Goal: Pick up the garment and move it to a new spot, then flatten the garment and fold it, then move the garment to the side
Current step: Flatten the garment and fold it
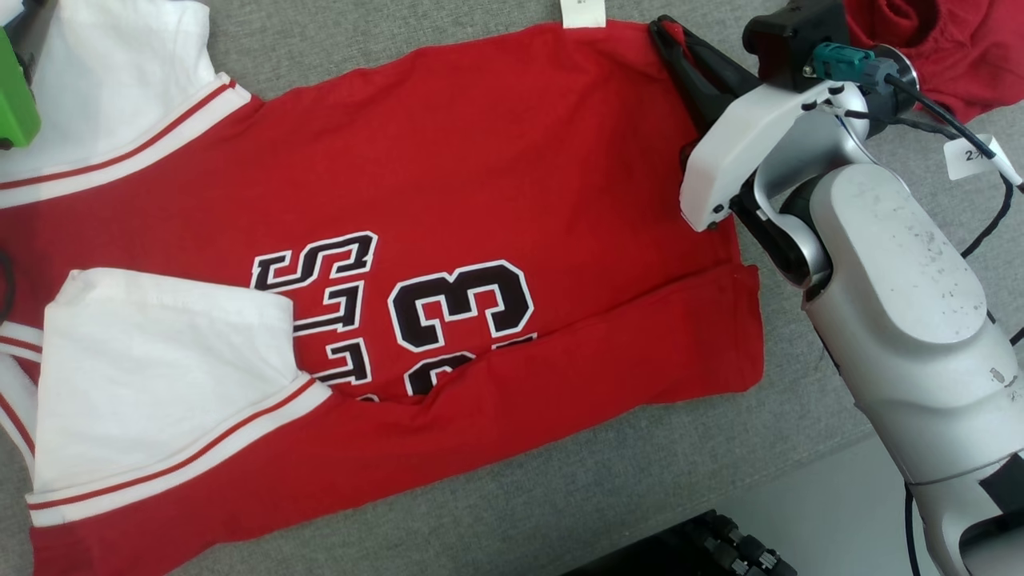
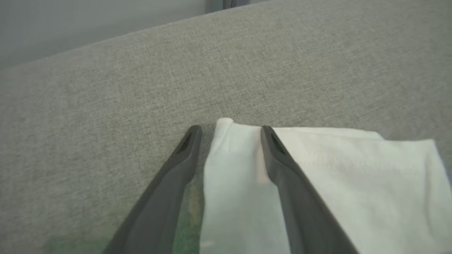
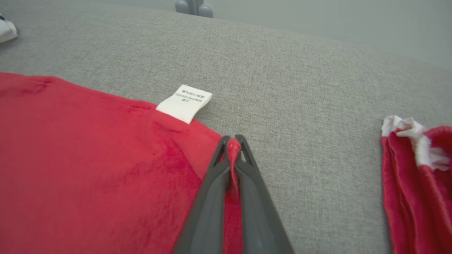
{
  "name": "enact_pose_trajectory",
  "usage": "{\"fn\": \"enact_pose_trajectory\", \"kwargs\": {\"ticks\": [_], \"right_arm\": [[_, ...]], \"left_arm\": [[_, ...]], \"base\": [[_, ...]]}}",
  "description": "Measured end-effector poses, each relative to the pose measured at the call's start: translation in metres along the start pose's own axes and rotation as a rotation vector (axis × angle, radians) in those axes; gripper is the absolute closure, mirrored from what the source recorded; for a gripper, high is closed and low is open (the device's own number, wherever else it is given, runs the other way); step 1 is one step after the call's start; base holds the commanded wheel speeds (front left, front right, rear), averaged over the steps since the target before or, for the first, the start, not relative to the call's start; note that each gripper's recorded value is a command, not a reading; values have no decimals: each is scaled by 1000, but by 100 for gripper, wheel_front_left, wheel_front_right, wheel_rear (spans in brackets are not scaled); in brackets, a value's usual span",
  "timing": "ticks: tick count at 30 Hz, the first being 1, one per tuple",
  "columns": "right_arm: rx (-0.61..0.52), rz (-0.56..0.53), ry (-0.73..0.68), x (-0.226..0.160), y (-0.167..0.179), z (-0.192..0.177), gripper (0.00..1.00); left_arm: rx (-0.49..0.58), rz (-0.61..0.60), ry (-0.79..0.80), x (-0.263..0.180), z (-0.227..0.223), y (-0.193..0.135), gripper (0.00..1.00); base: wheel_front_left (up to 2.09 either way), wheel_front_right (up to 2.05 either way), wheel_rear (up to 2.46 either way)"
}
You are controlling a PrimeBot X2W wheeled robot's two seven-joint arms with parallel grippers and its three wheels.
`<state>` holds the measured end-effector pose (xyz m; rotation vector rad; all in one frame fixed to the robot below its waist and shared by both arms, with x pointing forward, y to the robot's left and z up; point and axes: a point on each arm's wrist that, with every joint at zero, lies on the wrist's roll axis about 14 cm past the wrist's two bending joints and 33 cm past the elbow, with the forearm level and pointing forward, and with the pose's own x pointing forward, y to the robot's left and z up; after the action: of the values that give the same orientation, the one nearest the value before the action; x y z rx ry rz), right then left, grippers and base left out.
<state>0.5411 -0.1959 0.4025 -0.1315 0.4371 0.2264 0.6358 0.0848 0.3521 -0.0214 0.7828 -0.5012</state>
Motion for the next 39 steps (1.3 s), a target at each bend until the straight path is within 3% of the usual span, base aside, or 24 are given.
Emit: {"fn": "enact_pose_trajectory", "kwargs": {"ticks": [1, 9, 23, 39], "right_arm": [[1, 0, 1, 0, 0, 0, 100], [-5, 10, -16, 3, 3, 8, 100], [-2, -52, -77, -11, -21, 29, 100], [81, 52, -213, -67, 23, 40, 100]], "left_arm": [[7, -4, 2, 0, 0, -2, 100], [57, -5, -23, -10, 7, -7, 100], [40, -83, -341, -73, 48, -42, 100], [-127, -47, -503, -184, -16, -58, 100]], "base": [[0, 0, 0], [0, 0, 0], [0, 0, 0], [0, 0, 0]]}}
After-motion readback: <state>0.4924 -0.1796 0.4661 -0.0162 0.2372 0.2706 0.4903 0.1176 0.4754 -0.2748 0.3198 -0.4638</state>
